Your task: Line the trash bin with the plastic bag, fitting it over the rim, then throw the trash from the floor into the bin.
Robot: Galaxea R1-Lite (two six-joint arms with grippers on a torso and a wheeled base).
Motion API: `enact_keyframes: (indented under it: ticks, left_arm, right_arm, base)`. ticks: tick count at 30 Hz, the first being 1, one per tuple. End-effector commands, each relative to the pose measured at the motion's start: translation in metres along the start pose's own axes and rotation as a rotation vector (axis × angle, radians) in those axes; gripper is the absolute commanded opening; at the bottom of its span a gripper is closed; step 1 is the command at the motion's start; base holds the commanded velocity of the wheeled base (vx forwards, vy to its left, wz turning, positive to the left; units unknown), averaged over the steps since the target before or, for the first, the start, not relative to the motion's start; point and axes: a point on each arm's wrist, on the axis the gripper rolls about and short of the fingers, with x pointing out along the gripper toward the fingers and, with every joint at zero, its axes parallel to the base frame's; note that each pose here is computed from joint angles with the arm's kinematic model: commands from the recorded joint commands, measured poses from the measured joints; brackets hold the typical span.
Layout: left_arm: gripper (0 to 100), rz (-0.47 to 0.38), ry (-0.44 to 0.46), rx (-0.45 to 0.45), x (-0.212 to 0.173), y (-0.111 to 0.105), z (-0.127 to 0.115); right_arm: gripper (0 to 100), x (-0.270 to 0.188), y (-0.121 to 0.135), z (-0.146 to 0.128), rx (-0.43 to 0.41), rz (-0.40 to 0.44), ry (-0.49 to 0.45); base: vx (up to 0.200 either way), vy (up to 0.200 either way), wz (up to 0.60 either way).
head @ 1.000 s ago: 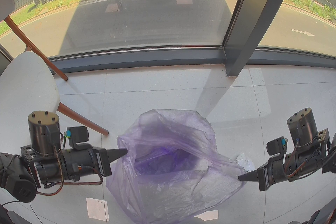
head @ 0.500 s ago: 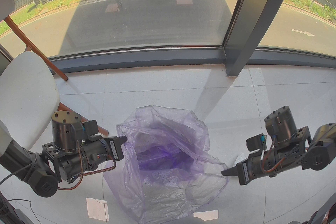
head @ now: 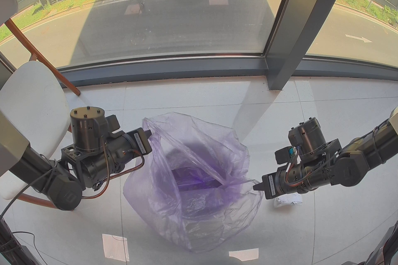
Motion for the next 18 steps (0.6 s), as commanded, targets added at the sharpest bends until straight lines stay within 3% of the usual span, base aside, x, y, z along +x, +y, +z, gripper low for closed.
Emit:
enact_keyframes:
  ticks: [1,6,9,10,15,18]
  left_arm:
    - [0,0.016,0.006,-0.015,0.027,-0.002,-0.006]
    - [0,-0.005,0.037,0.0,0.039,-0.019,-0.026]
    - [0,-0.034,0.028,-0.04,0.048,-0.031,-0.028]
    - [0,-0.059,0.014,-0.09,0.057,-0.04,-0.028]
    - [0,-0.054,-0.014,-0.154,0.083,-0.046,-0.034]
    - [0,-0.105,-0.078,-0.166,0.094,-0.045,-0.04]
  right_arm:
    - [0,0.004,-0.027,0.018,0.068,-0.055,-0.042]
    - [0,-0.005,-0.052,0.022,0.13,-0.102,-0.071]
    - [0,-0.009,-0.064,0.023,0.159,-0.122,-0.082]
    - [0,-0.014,-0.069,0.024,0.172,-0.132,-0.096]
    - [0,-0.024,-0.066,0.029,0.165,-0.127,-0.132]
    - [0,-0.034,-0.057,0.032,0.146,-0.111,-0.162]
  base:
    - [0.0,0.0,0.0]
    - [0.0,0.0,0.0]
    - [0.0,0.0,0.0]
    - [0.0,0.0,0.0]
    - [0.0,0.0,0.0]
    - [0.0,0.0,0.0]
